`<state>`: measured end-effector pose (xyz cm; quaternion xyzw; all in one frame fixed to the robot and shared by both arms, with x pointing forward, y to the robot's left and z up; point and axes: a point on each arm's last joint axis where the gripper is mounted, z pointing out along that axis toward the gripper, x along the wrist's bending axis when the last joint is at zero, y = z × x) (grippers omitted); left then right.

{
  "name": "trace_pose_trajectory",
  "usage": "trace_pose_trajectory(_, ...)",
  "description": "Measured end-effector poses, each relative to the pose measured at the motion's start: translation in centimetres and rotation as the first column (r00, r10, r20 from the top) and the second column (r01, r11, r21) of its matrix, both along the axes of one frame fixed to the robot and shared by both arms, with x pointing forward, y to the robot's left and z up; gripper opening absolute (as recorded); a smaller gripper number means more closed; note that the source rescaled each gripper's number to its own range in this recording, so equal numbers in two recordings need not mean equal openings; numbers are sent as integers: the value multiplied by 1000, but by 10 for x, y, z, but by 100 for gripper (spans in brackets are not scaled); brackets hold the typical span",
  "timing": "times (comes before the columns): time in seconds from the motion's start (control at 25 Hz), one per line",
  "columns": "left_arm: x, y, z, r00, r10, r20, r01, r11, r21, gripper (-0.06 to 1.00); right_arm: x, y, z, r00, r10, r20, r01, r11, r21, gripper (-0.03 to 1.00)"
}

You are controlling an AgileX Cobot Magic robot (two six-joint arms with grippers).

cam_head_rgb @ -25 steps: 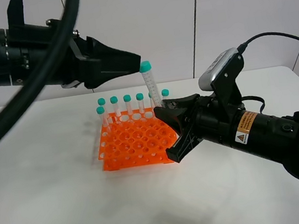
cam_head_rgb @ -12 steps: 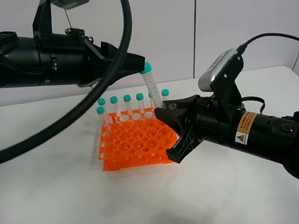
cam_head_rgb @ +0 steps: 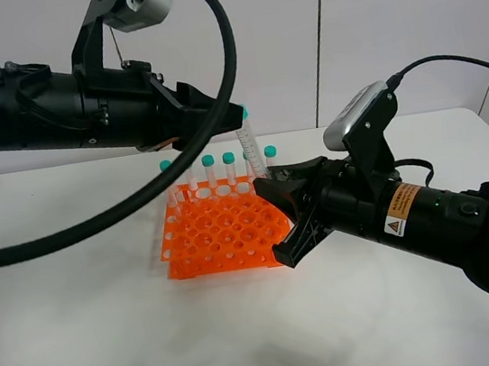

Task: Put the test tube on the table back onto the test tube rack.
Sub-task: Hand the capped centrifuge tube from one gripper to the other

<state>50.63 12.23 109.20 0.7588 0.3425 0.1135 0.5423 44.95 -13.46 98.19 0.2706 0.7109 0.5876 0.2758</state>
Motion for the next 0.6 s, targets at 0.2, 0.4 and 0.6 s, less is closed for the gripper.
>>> trace_pose_trajectory(0.2,0,0,0,1000,1,-1,-1,1000,-3,93,0,0,0,1000,0,1,0,1000,1,1)
trace_pose_trajectory(0.4,6,-4,-5,1000,2,-27,-3,1000,-20,93,0,0,0,1000,0,-1,0,1000,2,1)
trace_pose_trajectory(0.6,13,-10,-12,999,-16,-41,16,1000,-9,93,0,0,-1,1000,-4,-8,4,1000,-1,1)
